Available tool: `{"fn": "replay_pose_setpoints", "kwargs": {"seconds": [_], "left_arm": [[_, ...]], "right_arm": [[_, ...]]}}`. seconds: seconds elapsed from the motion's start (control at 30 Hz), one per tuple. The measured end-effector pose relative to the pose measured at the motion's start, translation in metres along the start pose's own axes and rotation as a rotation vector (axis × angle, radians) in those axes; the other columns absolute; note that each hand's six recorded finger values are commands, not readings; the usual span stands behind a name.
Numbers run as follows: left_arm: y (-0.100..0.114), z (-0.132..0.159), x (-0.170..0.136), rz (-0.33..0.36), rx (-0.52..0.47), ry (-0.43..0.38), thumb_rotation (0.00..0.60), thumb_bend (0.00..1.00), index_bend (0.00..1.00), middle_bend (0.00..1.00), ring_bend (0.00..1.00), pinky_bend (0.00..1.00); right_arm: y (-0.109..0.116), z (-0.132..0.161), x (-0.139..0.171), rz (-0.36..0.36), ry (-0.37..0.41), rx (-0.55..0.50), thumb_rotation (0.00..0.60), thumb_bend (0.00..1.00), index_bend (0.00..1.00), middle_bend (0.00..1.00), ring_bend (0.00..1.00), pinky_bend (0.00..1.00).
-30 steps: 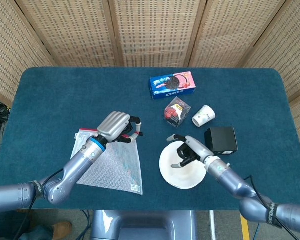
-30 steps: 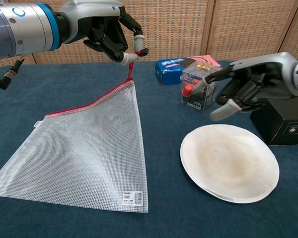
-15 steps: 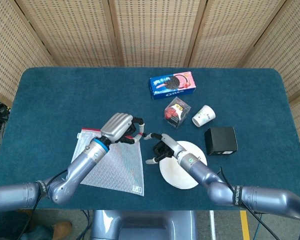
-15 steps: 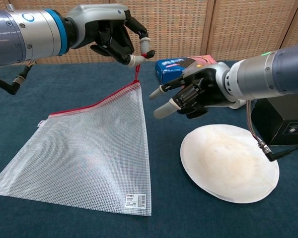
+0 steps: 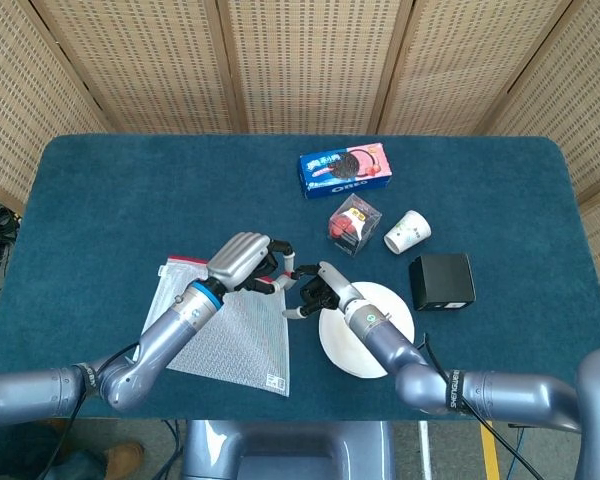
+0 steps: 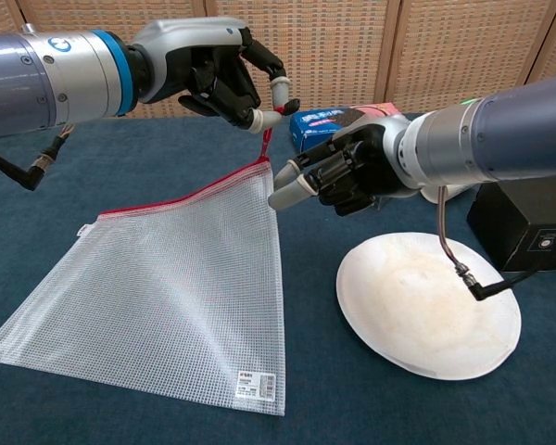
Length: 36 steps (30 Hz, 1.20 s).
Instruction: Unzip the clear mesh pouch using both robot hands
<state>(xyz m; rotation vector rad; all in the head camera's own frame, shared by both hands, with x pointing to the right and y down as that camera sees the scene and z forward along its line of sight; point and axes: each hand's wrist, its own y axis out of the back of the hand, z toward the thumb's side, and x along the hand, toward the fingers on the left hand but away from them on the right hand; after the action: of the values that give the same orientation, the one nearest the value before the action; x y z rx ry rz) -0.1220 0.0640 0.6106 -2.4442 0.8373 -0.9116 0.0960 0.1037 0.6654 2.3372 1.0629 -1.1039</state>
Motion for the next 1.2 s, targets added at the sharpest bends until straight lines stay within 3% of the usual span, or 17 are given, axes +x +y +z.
{"fn": "replay_pose_setpoints", "kwargs": {"seconds": [0.5,0.7,1.2], "left_arm": [[-0.008,-0.001,-0.002,-0.002,-0.013,-0.007,0.600,0.94,0.69,0.97,1.00,1.00],[-0.009,0.001,-0.001,0.000,-0.027,-0.014,0.600,0.94,0.69,0.97,1.00,1.00],[-0.009,0.000,-0.002,0.001,-0.047,-0.017,0.600,0.94,0.70,0.97,1.00,1.00]], "right_arm": [[-0.010,0.007,-0.003,-0.036,-0.007,-0.022,0.600,0.06,0.52,0.96,0.93,1.00],[-0.009,0.009,-0.007,-0.061,-0.009,-0.034,0.600,0.23,0.54,0.97,0.94,1.00],[-0.012,0.006,-0.010,-0.088,-0.020,-0.024,0.600,0.47,0.57,0.97,0.94,1.00]]}}
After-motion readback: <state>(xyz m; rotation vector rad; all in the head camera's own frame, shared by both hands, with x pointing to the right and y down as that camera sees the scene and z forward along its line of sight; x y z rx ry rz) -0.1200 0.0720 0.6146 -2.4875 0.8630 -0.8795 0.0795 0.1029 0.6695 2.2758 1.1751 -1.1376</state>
